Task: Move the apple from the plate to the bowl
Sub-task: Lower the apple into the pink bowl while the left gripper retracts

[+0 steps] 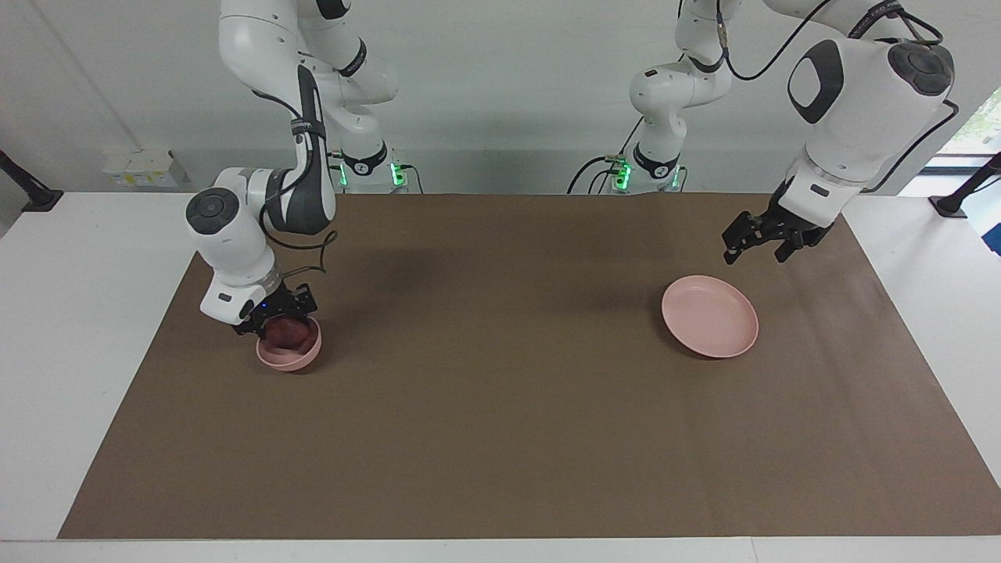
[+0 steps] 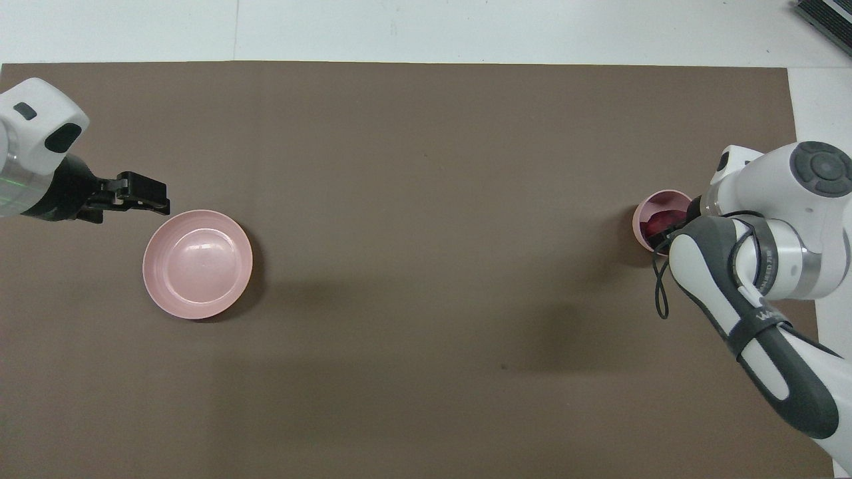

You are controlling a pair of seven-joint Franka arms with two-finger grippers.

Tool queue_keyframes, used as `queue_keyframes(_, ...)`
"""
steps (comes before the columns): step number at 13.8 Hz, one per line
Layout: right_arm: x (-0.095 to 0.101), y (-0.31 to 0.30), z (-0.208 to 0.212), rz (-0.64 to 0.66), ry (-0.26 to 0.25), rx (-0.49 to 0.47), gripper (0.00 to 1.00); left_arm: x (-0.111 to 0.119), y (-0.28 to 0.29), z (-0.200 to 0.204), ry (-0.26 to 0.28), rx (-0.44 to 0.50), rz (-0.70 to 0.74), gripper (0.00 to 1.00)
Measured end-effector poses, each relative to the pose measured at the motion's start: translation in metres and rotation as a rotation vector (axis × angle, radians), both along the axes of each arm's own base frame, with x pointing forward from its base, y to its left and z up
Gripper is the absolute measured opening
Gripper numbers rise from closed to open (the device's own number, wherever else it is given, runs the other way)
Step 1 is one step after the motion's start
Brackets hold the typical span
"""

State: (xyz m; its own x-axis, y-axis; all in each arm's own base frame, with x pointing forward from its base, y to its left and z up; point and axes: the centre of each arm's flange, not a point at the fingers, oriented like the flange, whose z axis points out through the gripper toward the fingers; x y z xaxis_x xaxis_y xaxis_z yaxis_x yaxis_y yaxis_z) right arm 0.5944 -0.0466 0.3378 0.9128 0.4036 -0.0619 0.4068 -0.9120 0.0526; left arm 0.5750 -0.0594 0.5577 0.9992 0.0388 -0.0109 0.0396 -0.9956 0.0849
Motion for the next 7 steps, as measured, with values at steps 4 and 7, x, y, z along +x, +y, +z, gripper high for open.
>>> queue_keyframes(4,0.004,0.002,0.005,0.003,-0.011,0.0,0.85,0.0,0.008,0.0,0.003,0.001,0.007,1.0)
queue_keyframes(7,0.009,0.007,0.008,0.012,-0.021,0.0,0.85,0.003,0.031,0.007,-0.015,0.008,-0.001,1.0)
